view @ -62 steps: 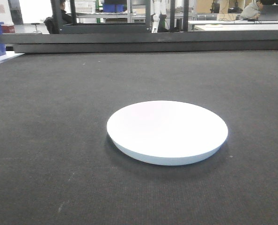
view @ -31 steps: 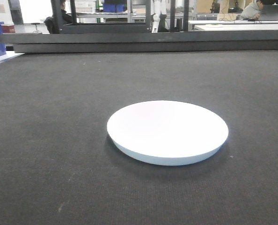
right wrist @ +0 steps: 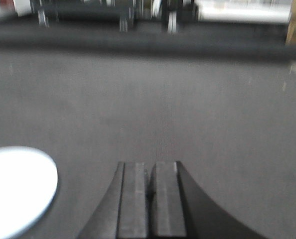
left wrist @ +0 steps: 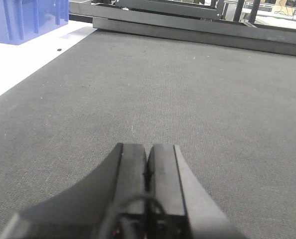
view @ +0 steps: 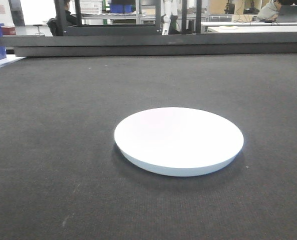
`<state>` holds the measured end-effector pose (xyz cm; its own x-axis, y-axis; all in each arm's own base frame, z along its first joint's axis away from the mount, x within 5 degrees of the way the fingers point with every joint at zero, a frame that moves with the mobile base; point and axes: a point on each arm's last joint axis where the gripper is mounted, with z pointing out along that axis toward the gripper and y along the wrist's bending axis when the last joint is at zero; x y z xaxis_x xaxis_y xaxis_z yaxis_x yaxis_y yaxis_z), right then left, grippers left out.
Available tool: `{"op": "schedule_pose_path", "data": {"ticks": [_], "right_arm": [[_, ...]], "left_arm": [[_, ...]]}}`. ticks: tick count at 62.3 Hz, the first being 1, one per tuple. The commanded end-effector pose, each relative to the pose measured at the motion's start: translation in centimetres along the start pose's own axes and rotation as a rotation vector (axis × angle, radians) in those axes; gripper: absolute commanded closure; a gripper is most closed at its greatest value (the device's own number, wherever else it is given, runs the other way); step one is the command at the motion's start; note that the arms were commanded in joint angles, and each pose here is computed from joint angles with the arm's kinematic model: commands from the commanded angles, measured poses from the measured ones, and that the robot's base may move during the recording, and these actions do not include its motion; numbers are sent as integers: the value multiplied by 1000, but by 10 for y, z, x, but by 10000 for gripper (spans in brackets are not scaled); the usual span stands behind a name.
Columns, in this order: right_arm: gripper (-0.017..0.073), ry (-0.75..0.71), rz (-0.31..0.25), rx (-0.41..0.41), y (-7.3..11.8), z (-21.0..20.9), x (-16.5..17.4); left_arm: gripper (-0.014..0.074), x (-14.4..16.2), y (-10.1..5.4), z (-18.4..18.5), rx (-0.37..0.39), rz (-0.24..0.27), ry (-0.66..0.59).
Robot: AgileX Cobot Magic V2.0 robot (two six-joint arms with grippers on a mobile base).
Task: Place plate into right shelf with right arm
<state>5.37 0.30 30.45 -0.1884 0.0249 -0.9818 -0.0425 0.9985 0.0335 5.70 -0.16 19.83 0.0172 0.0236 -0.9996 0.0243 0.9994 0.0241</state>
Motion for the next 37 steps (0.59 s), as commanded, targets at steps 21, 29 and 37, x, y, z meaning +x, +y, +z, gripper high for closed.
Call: {"op": "schedule_pose_path", "data": {"ticks": [21, 29, 37], "right_arm": [[505, 380, -7, 11, 0, 104, -24], [505, 551, 6, 12, 0, 143, -20], [505, 746, 85, 19, 10, 179, -22]], "left_arm": [[722, -5, 1, -1, -12, -15, -89], [722, -5, 1, -1, -12, -15, -89], [722, -5, 1, -1, -12, -15, -89]]}}
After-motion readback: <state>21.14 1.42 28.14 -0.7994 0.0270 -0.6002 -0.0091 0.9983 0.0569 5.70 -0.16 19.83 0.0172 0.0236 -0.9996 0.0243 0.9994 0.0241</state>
